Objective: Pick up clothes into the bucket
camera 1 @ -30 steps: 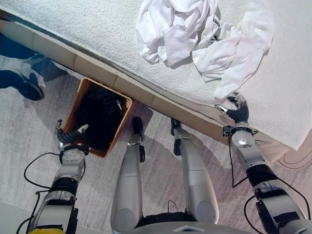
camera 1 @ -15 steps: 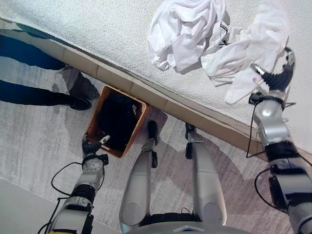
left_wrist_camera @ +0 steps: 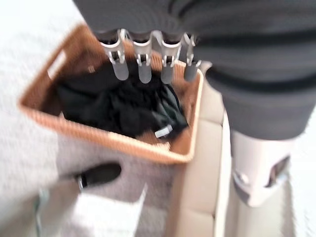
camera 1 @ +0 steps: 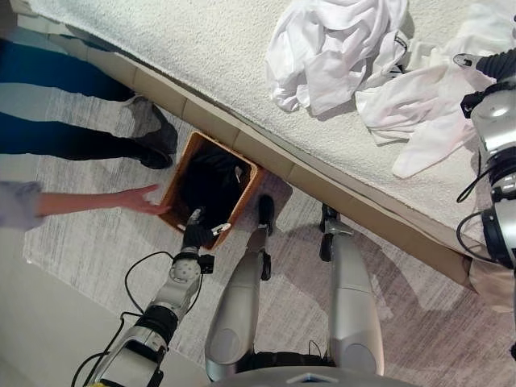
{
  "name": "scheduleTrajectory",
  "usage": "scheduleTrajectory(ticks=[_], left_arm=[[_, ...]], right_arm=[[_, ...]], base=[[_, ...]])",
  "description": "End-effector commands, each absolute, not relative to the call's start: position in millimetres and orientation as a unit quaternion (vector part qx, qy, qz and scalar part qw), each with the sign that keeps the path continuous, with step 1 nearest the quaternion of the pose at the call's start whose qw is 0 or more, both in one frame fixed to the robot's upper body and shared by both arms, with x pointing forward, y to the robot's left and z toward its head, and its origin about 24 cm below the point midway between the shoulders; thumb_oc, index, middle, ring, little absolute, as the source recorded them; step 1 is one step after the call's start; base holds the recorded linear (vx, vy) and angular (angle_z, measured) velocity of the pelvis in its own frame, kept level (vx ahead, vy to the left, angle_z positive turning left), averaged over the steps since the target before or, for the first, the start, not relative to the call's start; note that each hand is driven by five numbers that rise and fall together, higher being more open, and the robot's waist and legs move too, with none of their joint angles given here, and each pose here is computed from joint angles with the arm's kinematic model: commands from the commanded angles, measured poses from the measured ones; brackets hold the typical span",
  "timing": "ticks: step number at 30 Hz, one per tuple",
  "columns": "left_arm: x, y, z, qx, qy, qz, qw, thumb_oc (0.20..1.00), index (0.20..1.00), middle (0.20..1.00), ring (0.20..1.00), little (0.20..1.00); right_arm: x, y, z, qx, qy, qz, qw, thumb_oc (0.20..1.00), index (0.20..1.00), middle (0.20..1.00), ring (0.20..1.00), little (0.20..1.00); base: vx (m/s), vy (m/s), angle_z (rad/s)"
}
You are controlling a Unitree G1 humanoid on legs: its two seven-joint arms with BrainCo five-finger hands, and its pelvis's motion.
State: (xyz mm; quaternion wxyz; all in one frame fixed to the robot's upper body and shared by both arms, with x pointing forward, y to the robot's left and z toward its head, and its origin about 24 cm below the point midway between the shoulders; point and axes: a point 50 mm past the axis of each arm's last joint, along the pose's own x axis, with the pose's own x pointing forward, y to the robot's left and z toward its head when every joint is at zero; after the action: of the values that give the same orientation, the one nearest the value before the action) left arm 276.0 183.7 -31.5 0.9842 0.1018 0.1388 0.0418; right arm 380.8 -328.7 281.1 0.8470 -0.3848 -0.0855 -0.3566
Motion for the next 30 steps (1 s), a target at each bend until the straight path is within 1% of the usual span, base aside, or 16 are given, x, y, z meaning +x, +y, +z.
scheduleTrajectory(ticks=[1, 2, 3, 4, 11, 13, 14, 16, 20, 23, 24, 27, 30], left_arm=[[258.4, 178.1, -43.6, 0.087, 0.158, -0.010, 0.983, 1.000, 1.000, 1.000, 1.000, 1.000], [258.4, 178.1, -43.6, 0.087, 0.158, -0.010, 0.983, 1.000, 1.000, 1.000, 1.000, 1.000], [258.4, 178.1, -43.6, 0.087, 0.158, -0.010, 0.983, 1.000, 1.000, 1.000, 1.000, 1.000], [250.4, 164.9, -52.4, 0.084, 0.180, -0.051, 0.979, 1.000, 1.000, 1.000, 1.000, 1.000], [247.0, 144.3, -62.5, 0.112, 0.202, -0.107, 0.967, 1.000, 1.000, 1.000, 1.000, 1.000], [246.0, 141.9, -64.7, 0.113, 0.207, -0.113, 0.965, 1.000, 1.000, 1.000, 1.000, 1.000], [245.5, 135.5, -64.1, 0.121, 0.203, -0.135, 0.962, 1.000, 1.000, 1.000, 1.000, 1.000], [246.6, 131.0, -61.1, 0.126, 0.194, -0.149, 0.961, 1.000, 1.000, 1.000, 1.000, 1.000], [247.6, 126.4, -59.5, 0.130, 0.190, -0.163, 0.959, 1.000, 1.000, 1.000, 1.000, 1.000], [254.1, 124.0, -52.1, 0.142, 0.171, -0.173, 0.959, 1.000, 1.000, 1.000, 1.000, 1.000], [259.4, 123.9, -44.9, 0.147, 0.153, -0.177, 0.961, 1.000, 1.000, 1.000, 1.000, 1.000], [262.6, 125.8, -37.5, 0.141, 0.137, -0.175, 0.965, 1.000, 1.000, 1.000, 1.000, 1.000], [273.0, 128.3, -13.4, 0.116, 0.087, -0.176, 0.974, 1.000, 1.000, 1.000, 1.000, 1.000]], right_arm=[[374.0, -346.2, 289.8, -0.498, -0.017, -0.285, 0.819, 0.686, 0.686, 0.686, 0.686, 0.686], [374.0, -346.1, 289.8, -0.498, -0.017, -0.285, 0.819, 0.624, 0.624, 0.624, 0.624, 0.624], [374.0, -346.1, 289.8, -0.498, -0.017, -0.285, 0.819, 0.624, 0.624, 0.624, 0.624, 0.624], [375.7, -345.5, 284.3, -0.480, -0.004, -0.259, 0.838, 0.200, 0.200, 0.200, 0.200, 0.200], [378.9, -339.9, 276.2, -0.458, -0.015, -0.247, 0.854, 0.200, 0.200, 0.200, 0.200, 0.200], [379.4, -337.8, 278.4, -0.456, -0.024, -0.245, 0.855, 0.200, 0.200, 0.200, 0.200, 0.200], [379.1, -336.3, 284.3, -0.453, -0.037, -0.245, 0.856, 0.200, 0.200, 0.200, 0.200, 0.200], [379.2, -333.1, 290.6, -0.453, -0.053, -0.242, 0.856, 0.200, 0.200, 0.200, 0.200, 0.200], [379.8, -326.9, 297.5, -0.447, -0.076, -0.234, 0.860, 0.200, 0.200, 0.200, 0.200, 0.200], [381.6, -320.2, 297.9, -0.450, -0.089, -0.223, 0.860, 0.200, 0.200, 0.200, 0.200, 0.200], [383.9, -309.3, 302.7, -0.463, -0.102, -0.195, 0.859, 0.200, 0.200, 0.200, 0.200, 0.200], [384.4, -304.2, 306.4, -0.471, -0.110, -0.183, 0.856, 0.200, 0.200, 0.200, 0.200, 0.200], [383.7, -285.5, 307.0, -0.465, -0.151, -0.138, 0.861, 0.200, 0.200, 0.200, 0.200, 0.200]], base=[[0.00, -0.061, 0.15], [0.00, -0.036, 0.14], [0.01, -0.068, 0.17], [0.01, -0.068, 0.14], [0.00, -0.027, 0.07], [0.00, 0.000, 0.00], [0.00, 0.000, 0.00], [-0.01, 0.034, 0.02], [-0.01, 0.015, 0.02], [0.00, 0.022, -0.03], [0.01, 0.032, -0.10], [0.04, 0.054, -0.22], [0.09, 0.075, -0.33]])
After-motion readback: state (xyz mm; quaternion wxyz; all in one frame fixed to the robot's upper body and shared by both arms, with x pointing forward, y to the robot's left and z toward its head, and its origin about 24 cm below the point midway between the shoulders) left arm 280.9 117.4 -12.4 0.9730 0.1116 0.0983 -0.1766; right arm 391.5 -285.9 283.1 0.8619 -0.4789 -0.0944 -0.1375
